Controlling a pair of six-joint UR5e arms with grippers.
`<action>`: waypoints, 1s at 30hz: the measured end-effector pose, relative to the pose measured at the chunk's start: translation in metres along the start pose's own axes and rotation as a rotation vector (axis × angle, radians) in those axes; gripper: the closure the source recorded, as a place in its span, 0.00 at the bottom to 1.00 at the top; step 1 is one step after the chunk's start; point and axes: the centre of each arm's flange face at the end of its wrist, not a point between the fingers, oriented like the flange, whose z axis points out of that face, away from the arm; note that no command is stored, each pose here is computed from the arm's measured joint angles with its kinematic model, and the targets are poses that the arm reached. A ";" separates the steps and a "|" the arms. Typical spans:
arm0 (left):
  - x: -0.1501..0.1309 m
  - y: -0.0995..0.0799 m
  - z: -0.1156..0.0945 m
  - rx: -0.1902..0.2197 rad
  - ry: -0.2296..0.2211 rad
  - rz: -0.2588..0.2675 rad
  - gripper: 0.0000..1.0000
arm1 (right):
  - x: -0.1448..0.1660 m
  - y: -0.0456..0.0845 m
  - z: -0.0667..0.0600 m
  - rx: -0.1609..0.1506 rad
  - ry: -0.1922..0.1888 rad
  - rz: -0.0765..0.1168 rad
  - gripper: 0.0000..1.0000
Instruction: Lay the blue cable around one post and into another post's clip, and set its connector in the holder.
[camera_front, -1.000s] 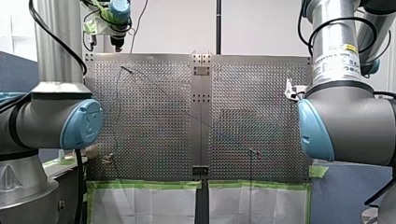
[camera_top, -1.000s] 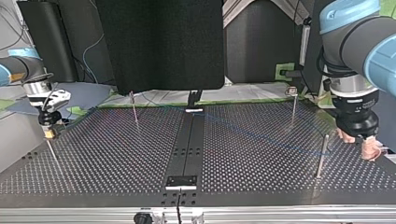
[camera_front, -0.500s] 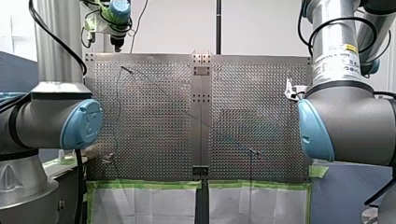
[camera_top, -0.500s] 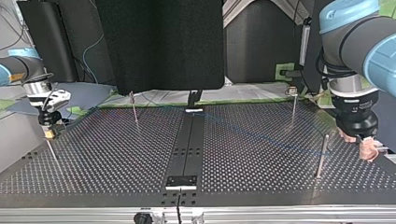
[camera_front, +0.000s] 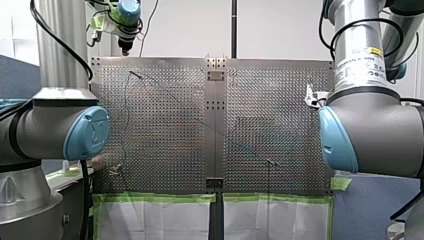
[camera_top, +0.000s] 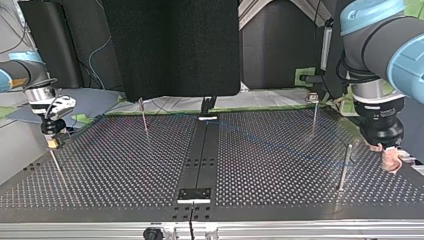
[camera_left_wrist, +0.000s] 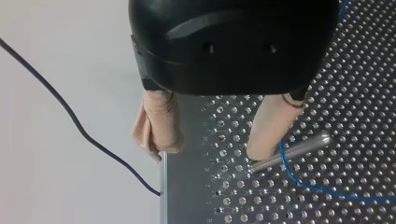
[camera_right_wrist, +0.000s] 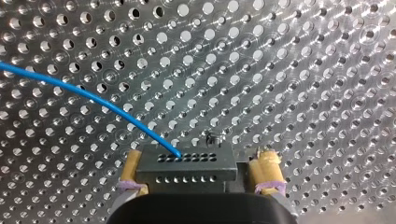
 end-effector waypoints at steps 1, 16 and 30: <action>0.000 0.000 0.000 -0.001 0.000 0.007 0.01 | 0.000 0.000 0.000 0.000 0.000 0.000 0.00; 0.000 0.000 -0.001 -0.001 0.000 0.133 0.01 | 0.000 0.000 0.000 0.000 0.000 0.000 0.00; 0.000 0.000 -0.001 -0.001 -0.001 0.253 0.01 | 0.000 0.000 0.000 0.000 0.000 0.000 0.00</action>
